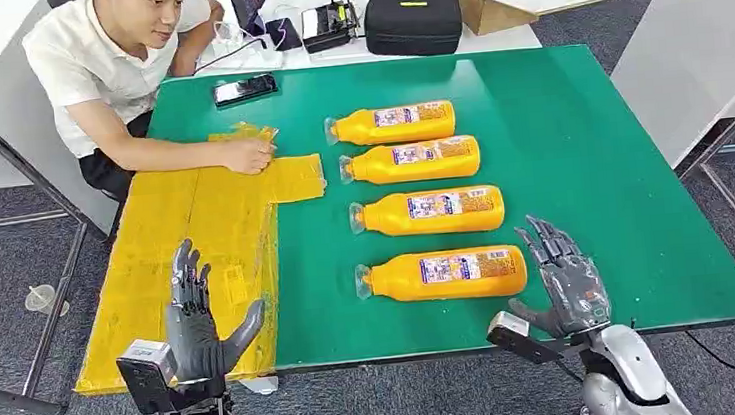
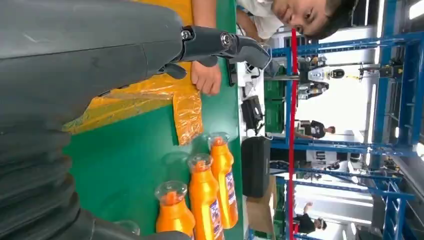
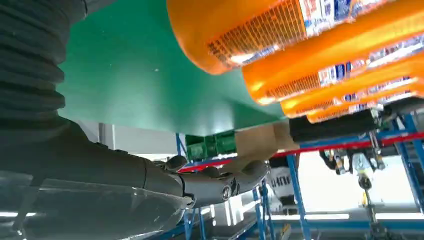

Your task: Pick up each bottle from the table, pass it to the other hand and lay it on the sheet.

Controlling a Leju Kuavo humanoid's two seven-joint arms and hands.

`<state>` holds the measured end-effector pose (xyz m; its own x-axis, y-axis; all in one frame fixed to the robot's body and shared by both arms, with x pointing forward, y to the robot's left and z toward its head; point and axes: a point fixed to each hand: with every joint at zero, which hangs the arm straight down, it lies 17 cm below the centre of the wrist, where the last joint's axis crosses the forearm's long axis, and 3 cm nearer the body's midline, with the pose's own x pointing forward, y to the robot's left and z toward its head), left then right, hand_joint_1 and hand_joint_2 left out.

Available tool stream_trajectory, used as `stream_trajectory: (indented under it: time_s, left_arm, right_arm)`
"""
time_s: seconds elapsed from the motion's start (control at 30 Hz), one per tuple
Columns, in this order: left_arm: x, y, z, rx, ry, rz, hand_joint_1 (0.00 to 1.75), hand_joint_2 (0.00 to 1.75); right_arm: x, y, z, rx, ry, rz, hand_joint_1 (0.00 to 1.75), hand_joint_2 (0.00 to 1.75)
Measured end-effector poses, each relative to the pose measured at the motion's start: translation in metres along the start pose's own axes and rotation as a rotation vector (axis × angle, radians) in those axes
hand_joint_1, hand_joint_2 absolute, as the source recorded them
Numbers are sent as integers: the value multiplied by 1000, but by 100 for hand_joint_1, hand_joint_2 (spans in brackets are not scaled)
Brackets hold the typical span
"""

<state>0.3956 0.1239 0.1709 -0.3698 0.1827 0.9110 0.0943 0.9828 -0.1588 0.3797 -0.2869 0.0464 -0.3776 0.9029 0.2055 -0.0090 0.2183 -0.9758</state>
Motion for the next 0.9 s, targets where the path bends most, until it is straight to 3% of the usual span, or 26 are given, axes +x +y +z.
stream_trajectory:
  time_s: [0.53, 0.9]
  left_arm:
    - [-1, -21, -4, -50, 5, 35, 0, 175]
    - [-2, -32, -4, -77, 11, 48, 0, 175]
  right_arm:
    - [-6, 24, -25, 112, -46, -127, 0, 175]
    - [-4, 51, -25, 188, -43, -156, 0, 175]
